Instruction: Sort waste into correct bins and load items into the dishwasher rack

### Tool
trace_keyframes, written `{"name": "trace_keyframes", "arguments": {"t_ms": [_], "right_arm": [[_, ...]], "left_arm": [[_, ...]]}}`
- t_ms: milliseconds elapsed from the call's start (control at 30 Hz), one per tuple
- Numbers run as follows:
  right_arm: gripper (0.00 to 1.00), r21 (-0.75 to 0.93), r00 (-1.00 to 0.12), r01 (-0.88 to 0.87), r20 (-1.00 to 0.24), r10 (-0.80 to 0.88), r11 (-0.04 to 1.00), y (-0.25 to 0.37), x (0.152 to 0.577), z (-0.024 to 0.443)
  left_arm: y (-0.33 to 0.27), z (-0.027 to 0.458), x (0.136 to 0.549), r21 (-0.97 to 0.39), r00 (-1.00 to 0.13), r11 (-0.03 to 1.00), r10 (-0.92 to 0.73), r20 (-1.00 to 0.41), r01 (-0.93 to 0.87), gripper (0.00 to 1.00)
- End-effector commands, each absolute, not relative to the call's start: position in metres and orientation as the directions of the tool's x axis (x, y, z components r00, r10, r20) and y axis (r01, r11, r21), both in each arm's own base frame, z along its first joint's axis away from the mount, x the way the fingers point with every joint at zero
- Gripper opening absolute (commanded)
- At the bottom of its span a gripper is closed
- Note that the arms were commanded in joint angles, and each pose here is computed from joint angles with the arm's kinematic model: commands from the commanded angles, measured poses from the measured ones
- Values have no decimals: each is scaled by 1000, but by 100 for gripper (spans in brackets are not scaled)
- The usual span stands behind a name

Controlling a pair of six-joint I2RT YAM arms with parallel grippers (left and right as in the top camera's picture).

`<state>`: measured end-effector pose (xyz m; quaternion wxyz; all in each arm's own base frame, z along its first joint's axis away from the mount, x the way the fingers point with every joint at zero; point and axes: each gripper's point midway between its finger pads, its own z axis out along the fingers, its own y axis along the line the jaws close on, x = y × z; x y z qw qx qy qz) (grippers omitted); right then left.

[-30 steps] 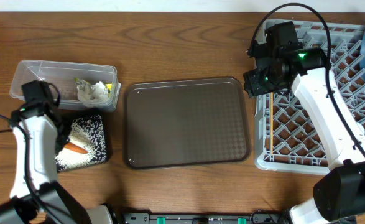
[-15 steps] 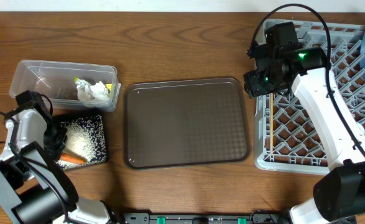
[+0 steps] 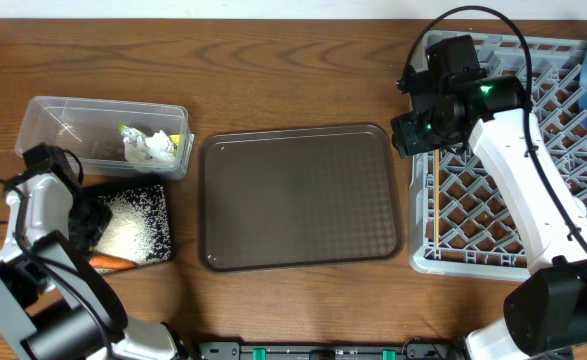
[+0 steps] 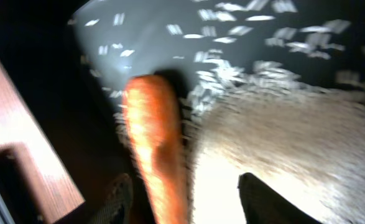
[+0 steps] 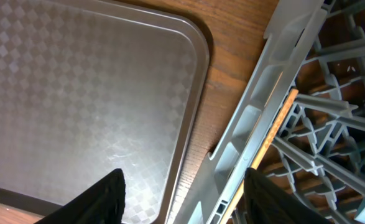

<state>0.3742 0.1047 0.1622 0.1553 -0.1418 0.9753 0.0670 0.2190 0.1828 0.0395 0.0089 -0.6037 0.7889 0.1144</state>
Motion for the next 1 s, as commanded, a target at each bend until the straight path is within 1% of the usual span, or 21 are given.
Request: {"name": "trace_keyframes", "arguments": {"t_ms": [0, 67, 100, 133, 200, 267, 367, 433, 500, 533, 567, 600, 733, 833, 900, 967], "right_arm": [[63, 101, -918, -270, -326, -225, 957, 107, 376, 162], [66, 138, -920, -260, -336, -202, 956, 113, 378, 164], [66, 169, -919, -259, -345, -189, 951, 118, 379, 166], [67, 195, -919, -257, -352, -177, 947, 122, 380, 167], [71, 257, -920, -251, -363, -148, 933, 133, 382, 171], [74, 319, -922, -245, -370, -118, 915, 143, 383, 176], [77, 338, -929, -199, -364, -67, 920, 141, 387, 177], [80, 337, -941, -121, -338, 0, 934, 127, 388, 175], [82, 336, -952, -35, -298, 71, 941, 108, 386, 172], [88, 336, -956, 3, -274, 100, 942, 98, 383, 170], [97, 333, -960, 32, -253, 121, 943, 88, 380, 168], [99, 328, -964, 69, -222, 148, 942, 77, 375, 166], [99, 280, -966, 213, -84, 244, 936, 36, 346, 157], [99, 216, -957, 281, -10, 290, 935, 14, 324, 155], [99, 173, -958, 283, 6, 286, 943, 6, 311, 159], [99, 149, -961, 271, -9, 276, 951, 4, 305, 166]], "left_arm": [[158, 89, 276, -124, -467, 486, -870, -155, -865, 65], [124, 116, 306, -308, -612, 635, -770, -180, -708, 79], [107, 132, 318, -365, -664, 689, -717, -215, -626, 82], [97, 140, 322, -381, -690, 719, -684, -238, -582, 82], [70, 159, 331, -383, -753, 795, -588, -296, -471, 84], [38, 168, 334, -356, -813, 860, -481, -329, -365, 86], [-6, 166, 329, -300, -887, 925, -329, -323, -234, 89], [-30, 157, 317, -243, -930, 955, -236, -283, -169, 93], [-42, 147, 300, -174, -961, 976, -168, -222, -130, 94], [-46, 143, 289, -147, -974, 982, -141, -179, -116, 94], [-48, 141, 278, -133, -982, 985, -127, -141, -108, 94], [-49, 139, 267, -123, -988, 987, -117, -97, -105, 94], [-42, 138, 225, -83, -989, 988, -128, 70, -133, 94], [-37, 141, 204, -57, -979, 988, -135, 152, -146, 94], [-36, 143, 199, -56, -980, 988, -135, 148, -145, 94], [-36, 148, 199, -67, -986, 988, -134, 103, -142, 94]]}}
